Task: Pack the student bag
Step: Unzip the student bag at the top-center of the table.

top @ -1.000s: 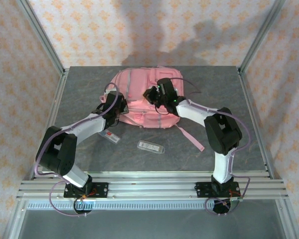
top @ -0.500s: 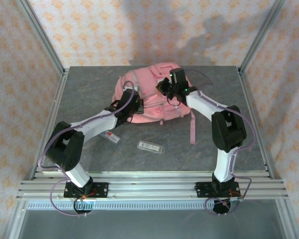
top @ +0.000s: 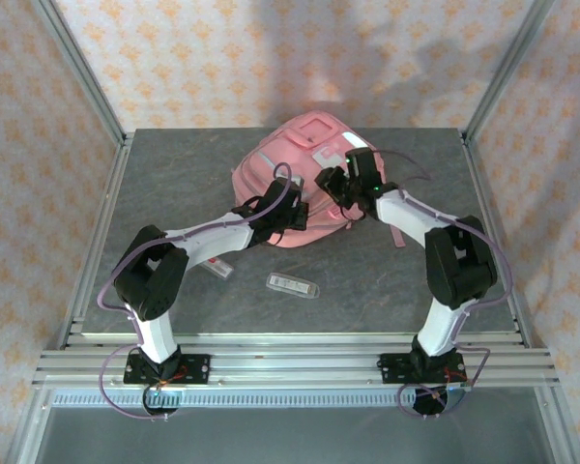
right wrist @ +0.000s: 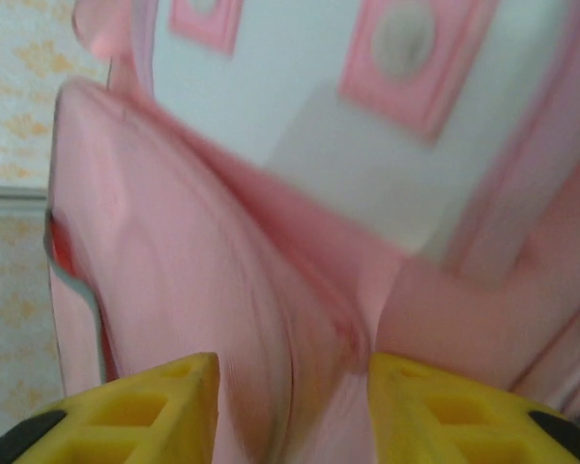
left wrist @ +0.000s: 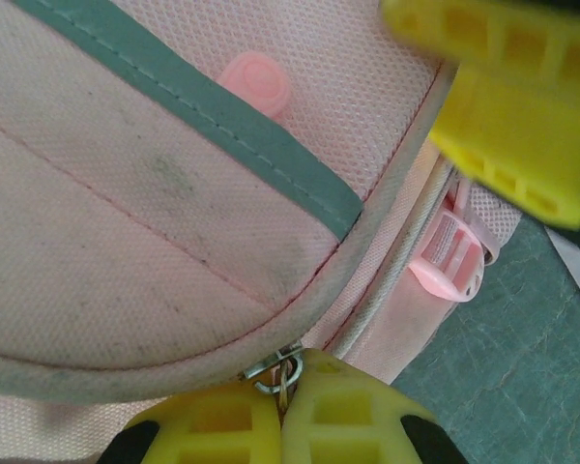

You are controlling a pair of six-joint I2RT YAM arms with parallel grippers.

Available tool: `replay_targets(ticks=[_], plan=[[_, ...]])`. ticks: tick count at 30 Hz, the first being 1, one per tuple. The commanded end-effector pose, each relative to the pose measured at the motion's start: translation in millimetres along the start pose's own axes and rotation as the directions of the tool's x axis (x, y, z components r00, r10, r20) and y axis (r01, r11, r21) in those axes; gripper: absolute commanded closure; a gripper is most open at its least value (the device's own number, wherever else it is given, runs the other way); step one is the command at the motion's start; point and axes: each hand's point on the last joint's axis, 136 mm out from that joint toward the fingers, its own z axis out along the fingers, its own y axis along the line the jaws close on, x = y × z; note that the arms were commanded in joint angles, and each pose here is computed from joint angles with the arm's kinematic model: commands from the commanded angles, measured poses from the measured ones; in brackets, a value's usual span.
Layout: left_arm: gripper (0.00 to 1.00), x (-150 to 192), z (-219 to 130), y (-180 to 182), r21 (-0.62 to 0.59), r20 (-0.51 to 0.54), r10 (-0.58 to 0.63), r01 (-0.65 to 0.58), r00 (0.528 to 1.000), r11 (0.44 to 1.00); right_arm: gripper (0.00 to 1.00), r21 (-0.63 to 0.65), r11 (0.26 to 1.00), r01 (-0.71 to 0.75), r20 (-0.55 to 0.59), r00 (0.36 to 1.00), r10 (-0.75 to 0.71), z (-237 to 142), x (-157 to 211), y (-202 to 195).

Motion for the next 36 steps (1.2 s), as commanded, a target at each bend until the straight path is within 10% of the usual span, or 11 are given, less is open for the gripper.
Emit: replay_targets(ticks=[1, 5, 9, 24, 36], plan=[[1.0, -4, -1, -4, -0.002, 0.001, -0.006, 0.006, 1.0, 1.0, 0.57, -0.066, 0.998, 0.01, -0.008, 1.0, -0.01, -7, 7, 18], [1.0, -2, -1, -5, -0.013, 0.0, 0.002, -0.002, 1.0, 1.0, 0.61, -0.081, 0.996, 0.022, -0.03, 0.999, -0.025, 5, 15, 28], [1.0, 1, -3, 4, -0.063, 0.0, -0.005, 0.005, 1.0, 0.998, 1.0, -0.061, 0.998, 0.005, -0.037, 0.999, -0.007, 17, 16, 22], [1.0, 4, -46, 119, -0.278, 0.042, -0.113, 0.12, 0.993, 0.953, 1.0, -0.043, 0.999, -0.028, 0.07, 0.997, 0.031, -2, -8, 1], [1.0, 25, -20, 35, -0.081, -0.061, -0.01, 0.005, 0.998, 0.997, 1.0, -0.012, 1.0, 0.017, 0.162, 0.987, -0.015, -16, -68, 11]])
